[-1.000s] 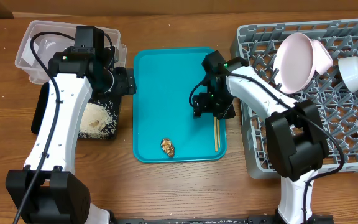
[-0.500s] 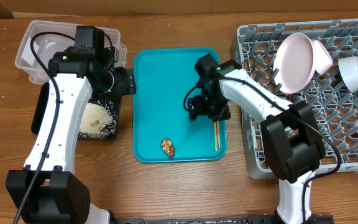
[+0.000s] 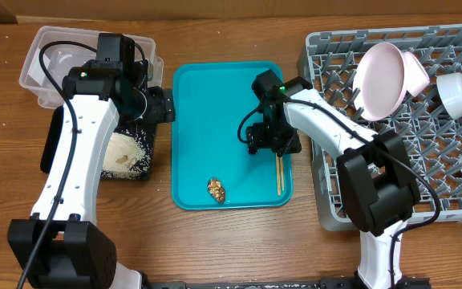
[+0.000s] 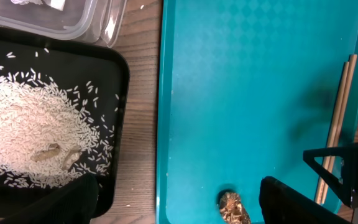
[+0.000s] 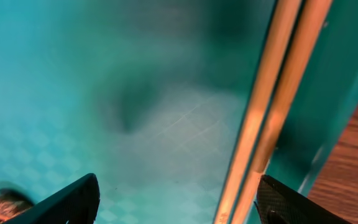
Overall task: Sort waste into correct bins and load items into the dishwasher
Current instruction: 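Reach the right gripper to the chopsticks on the teal tray and grasp one, then carry the chopstick right and drop it into the dish rack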
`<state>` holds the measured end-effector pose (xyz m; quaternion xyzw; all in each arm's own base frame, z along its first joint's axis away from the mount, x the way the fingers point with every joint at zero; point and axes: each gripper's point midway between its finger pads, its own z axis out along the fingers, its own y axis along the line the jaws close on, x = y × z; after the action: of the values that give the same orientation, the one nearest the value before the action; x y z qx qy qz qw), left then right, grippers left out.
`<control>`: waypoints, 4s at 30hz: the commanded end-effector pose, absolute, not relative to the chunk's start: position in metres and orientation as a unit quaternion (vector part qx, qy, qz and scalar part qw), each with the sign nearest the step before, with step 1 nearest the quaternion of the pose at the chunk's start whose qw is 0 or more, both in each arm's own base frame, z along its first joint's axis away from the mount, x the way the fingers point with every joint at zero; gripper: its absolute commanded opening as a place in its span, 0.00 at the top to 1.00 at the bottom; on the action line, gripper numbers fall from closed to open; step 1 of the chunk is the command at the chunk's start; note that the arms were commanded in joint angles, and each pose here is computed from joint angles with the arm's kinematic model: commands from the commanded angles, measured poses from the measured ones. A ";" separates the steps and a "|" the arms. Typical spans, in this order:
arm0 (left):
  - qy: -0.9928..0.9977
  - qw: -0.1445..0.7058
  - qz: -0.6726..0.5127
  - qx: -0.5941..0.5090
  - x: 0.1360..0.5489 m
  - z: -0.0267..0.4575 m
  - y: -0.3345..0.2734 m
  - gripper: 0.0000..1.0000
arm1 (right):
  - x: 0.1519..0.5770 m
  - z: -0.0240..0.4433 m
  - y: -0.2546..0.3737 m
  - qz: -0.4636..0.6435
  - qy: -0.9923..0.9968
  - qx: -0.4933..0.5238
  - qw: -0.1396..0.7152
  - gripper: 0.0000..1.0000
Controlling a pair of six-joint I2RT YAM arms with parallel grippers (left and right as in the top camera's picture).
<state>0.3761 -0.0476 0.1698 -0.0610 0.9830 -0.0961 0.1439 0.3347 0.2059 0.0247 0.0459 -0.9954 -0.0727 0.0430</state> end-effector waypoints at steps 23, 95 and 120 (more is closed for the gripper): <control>0.983 0.145 -0.092 -0.059 0.379 0.170 -0.048 0.15 | 0.317 0.003 0.216 -0.077 -0.992 0.037 0.091 0.38; 0.984 0.144 -0.092 -0.059 0.378 0.170 -0.048 0.14 | 0.353 0.117 0.049 -0.009 -0.998 0.042 -0.044 0.96; 0.984 0.143 -0.092 -0.060 0.378 0.170 -0.048 0.15 | 0.385 0.190 0.116 -0.162 -0.972 0.071 -0.152 0.56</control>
<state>0.3744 -0.0469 0.1691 -0.0616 0.9837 -0.0940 0.1404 0.3819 0.0705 0.1574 0.0419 -0.9904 -0.0629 -0.1157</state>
